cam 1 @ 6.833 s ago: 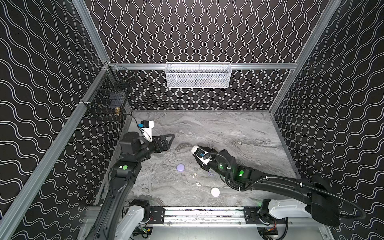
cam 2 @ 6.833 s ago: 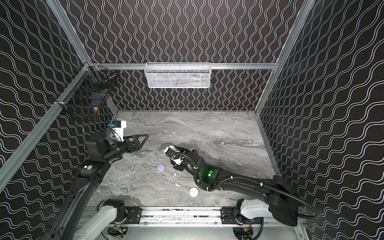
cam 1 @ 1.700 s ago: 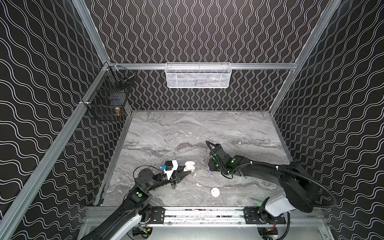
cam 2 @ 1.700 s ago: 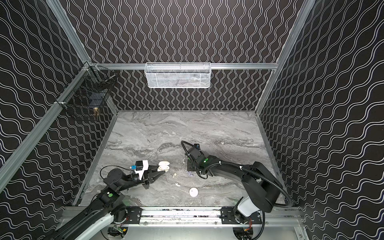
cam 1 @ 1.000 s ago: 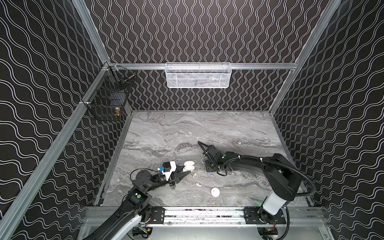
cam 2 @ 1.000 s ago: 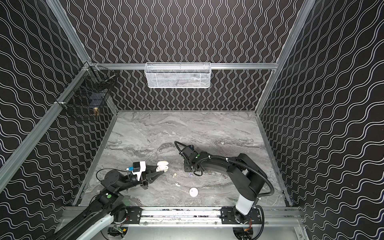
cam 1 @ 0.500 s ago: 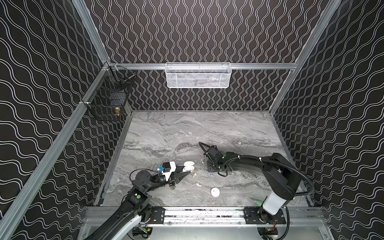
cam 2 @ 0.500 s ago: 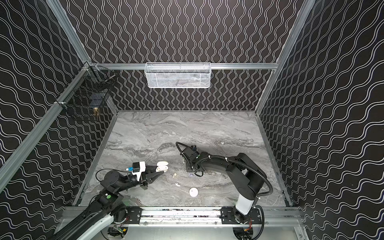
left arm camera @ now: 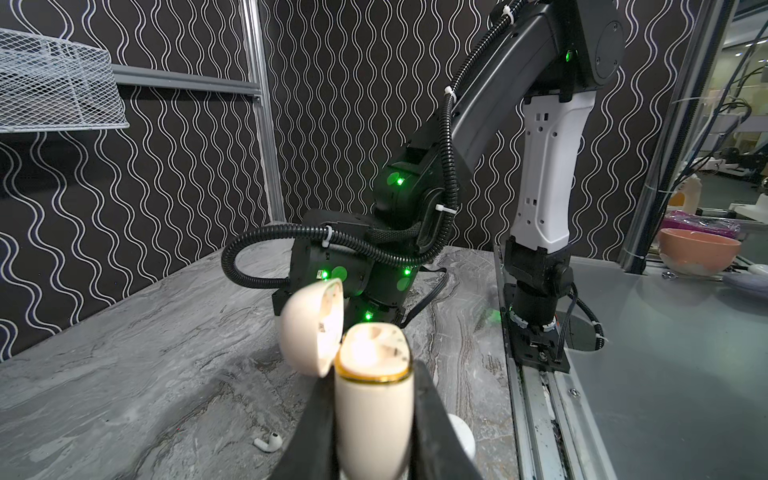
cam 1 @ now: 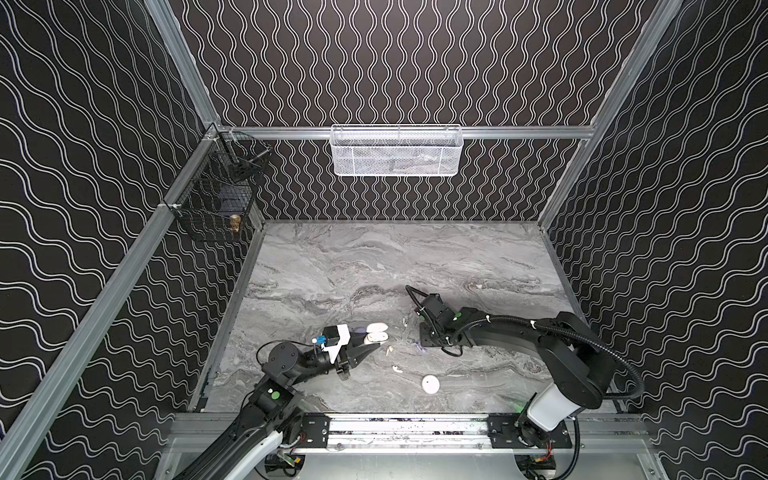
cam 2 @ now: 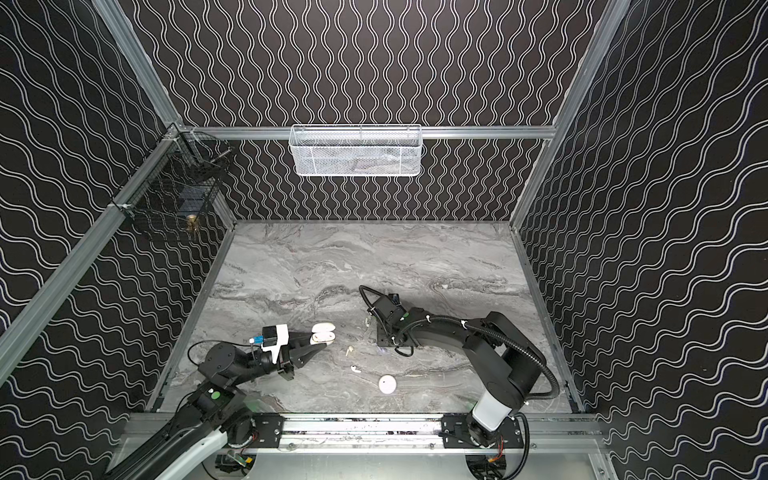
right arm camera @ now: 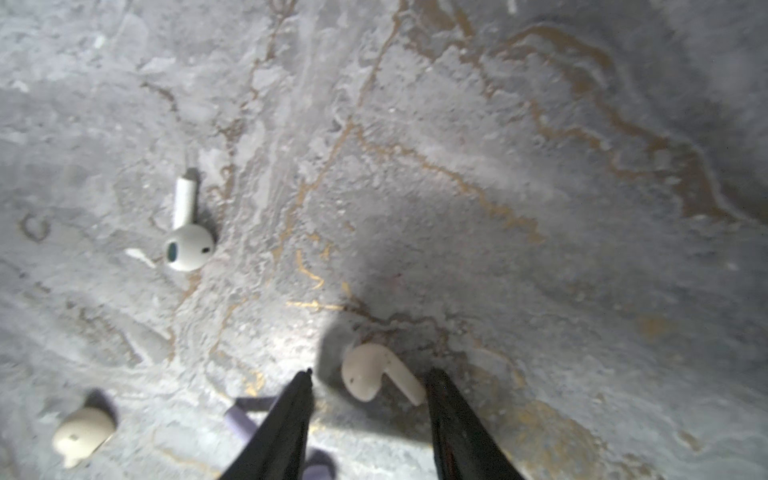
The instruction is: Insert the wireless bluetooth earbuds into the charging case
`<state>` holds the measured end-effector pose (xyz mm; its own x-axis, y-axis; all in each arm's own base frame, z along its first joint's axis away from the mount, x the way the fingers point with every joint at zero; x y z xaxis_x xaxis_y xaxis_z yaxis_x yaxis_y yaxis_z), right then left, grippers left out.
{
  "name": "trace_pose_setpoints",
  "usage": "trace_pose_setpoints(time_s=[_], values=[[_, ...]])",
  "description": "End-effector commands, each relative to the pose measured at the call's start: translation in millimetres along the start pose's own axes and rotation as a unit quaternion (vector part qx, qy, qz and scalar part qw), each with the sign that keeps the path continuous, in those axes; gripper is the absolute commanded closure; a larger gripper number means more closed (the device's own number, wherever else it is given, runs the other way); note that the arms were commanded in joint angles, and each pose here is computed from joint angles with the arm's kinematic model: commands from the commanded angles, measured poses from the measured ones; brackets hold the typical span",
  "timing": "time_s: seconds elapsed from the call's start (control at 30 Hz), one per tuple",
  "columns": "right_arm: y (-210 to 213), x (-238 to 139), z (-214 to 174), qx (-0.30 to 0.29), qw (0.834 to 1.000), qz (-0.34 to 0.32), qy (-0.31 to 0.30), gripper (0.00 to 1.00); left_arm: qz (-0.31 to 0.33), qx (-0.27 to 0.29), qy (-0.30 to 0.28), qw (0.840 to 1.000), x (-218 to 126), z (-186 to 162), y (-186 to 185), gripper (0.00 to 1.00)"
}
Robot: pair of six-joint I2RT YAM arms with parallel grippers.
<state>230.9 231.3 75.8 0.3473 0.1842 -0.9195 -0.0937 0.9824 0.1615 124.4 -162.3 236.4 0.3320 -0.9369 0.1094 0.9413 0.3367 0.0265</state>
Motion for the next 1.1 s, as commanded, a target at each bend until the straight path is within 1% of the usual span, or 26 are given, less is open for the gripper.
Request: trace_pose_setpoints(time_s=[0.0,0.2,0.3,0.4,0.5,0.57,0.63,0.7,0.83,1.07], values=[[9,-2,0,0.0,0.999,0.032,-0.002,0.52,-0.004,0.006,-0.009,1.0,0,6,-1,1.0],[12,-3,-1,0.002,0.999,0.034,-0.001,0.62,-0.004,0.005,-0.009,1.0,0,7,-1,1.0],[10,-4,-1,0.002,1.0,0.02,-0.006,0.66,-0.001,0.006,-0.009,1.0,0,6,-1,1.0],[6,-5,-1,0.003,1.0,-0.004,-0.009,0.66,-0.002,0.006,-0.009,1.0,-1,7,-1,1.0],[1,-6,3,0.005,0.999,-0.033,-0.016,0.6,-0.003,0.006,-0.009,1.0,-1,7,-2,1.0],[2,-6,5,0.002,0.999,-0.034,-0.017,0.58,-0.002,0.006,-0.009,1.0,-1,7,-1,1.0],[5,-4,5,-0.001,0.999,-0.029,-0.014,0.57,-0.002,0.005,-0.009,1.0,0,7,-1,1.0],[8,-1,6,-0.002,1.0,-0.027,-0.01,0.57,-0.002,0.005,-0.008,1.0,0,7,-1,1.0],[8,2,5,-0.008,0.999,-0.043,-0.008,0.58,0.001,0.007,-0.006,1.0,1,7,0,1.0],[6,6,2,-0.01,0.998,-0.059,-0.004,0.62,0.003,0.007,-0.005,1.0,1,7,1,1.0]])
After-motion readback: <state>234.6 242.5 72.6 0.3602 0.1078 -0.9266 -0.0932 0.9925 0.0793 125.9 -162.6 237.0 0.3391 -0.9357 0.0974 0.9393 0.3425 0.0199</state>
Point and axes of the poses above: each gripper's point midway between its finger pads, its own x axis out along the fingers, its own y axis along the line the jaws close on, z = x × y, the point moved 6 cm from there along -x, back along the fingers, and after that the axes turned 1 degree about x, right-handed, at the moved point
